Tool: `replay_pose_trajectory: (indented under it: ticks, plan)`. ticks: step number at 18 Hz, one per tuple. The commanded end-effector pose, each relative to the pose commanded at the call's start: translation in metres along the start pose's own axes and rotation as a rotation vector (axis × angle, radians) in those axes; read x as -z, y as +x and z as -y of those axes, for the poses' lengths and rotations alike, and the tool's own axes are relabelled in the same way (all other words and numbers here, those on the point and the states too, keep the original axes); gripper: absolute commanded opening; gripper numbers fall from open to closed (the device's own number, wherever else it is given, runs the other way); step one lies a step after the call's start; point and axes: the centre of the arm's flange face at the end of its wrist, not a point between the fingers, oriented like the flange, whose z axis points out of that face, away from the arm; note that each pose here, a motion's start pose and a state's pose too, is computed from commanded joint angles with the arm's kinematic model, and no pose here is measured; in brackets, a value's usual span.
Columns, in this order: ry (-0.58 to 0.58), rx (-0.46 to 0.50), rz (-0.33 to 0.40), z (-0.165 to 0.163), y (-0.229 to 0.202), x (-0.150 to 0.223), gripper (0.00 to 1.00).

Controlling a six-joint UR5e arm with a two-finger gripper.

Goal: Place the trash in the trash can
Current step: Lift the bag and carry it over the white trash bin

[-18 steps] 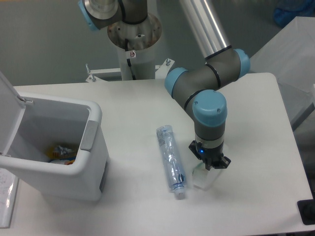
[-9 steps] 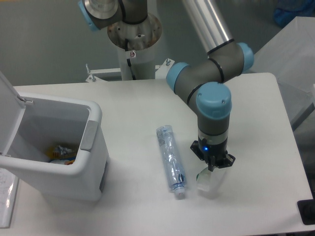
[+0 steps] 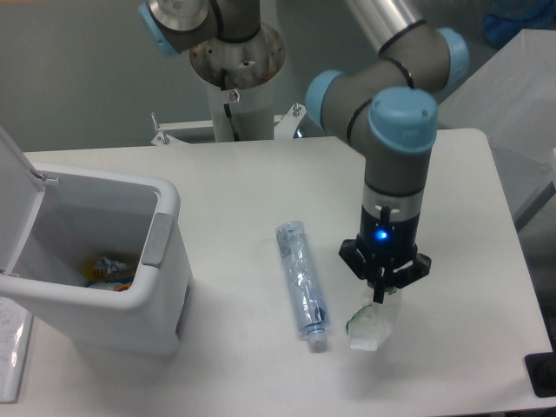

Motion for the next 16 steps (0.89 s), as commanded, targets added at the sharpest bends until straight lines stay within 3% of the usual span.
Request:
replay_pose_trajectory:
  ticks: [5,10,16]
  plan:
    - [0.189,0.047,-0.078,0.048,0.042,0.064,0.00]
    - [0.290,0.081,-0.140,0.100,0.104,0.111,0.00]
    - [0.354,0.050,-0.182,0.121,0.184,0.170,0.00]
